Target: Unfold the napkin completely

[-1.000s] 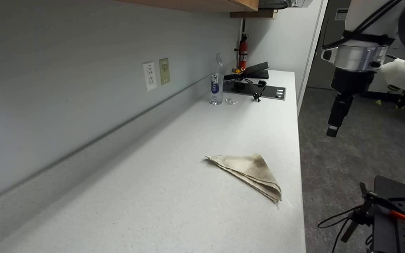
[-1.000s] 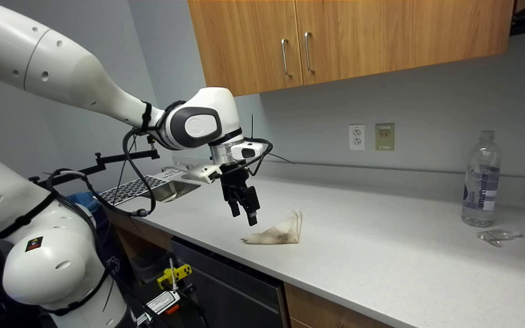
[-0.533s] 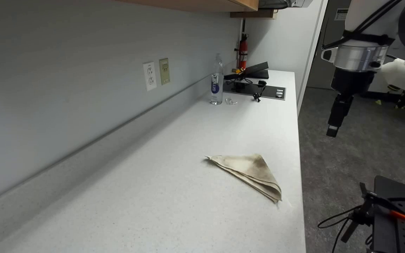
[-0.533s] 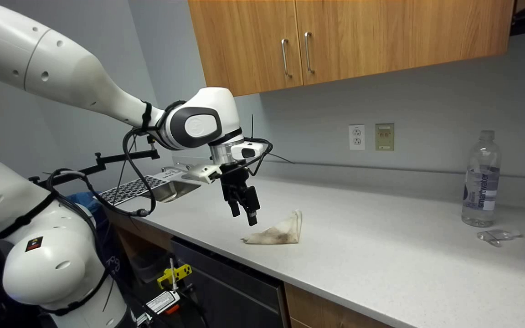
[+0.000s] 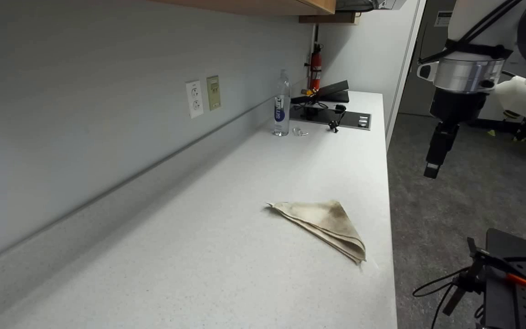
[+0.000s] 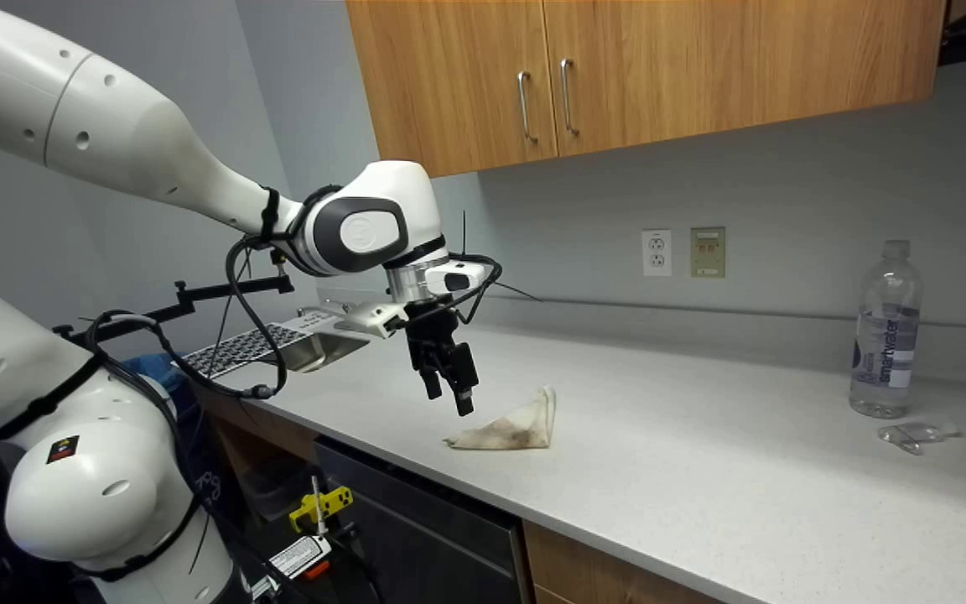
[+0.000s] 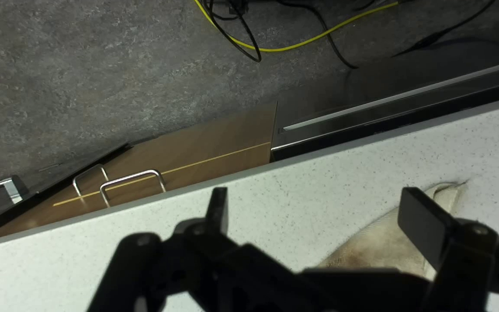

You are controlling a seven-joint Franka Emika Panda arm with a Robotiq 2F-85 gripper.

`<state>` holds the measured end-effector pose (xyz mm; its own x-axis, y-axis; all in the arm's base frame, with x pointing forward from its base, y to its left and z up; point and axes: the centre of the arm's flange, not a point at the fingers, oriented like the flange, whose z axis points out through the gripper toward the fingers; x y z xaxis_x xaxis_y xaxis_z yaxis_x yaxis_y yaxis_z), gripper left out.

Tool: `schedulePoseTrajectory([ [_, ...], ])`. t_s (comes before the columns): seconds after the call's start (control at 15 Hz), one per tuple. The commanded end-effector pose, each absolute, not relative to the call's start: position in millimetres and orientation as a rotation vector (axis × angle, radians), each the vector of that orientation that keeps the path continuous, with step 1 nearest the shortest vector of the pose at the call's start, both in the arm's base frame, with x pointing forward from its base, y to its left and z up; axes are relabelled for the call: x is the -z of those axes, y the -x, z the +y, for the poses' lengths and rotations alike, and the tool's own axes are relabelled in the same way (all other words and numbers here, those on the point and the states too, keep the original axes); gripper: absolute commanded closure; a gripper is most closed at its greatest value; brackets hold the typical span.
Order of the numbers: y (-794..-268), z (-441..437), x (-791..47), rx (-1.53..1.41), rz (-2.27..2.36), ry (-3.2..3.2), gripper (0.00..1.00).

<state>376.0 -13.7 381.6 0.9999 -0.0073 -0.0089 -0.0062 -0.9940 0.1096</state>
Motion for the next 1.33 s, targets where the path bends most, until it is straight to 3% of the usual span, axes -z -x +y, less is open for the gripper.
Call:
schedulePoseTrajectory([
  [0.0, -376.0, -13.7, -381.6, 0.014, -0.01, -3.032, 0.0],
  [0.67, -386.2, -7.6, -381.0, 0.013, 0.02, -3.037, 0.0],
  [1.27, -430.2, 33.7, -387.6, -0.024, 0.181, -3.055, 0.0],
])
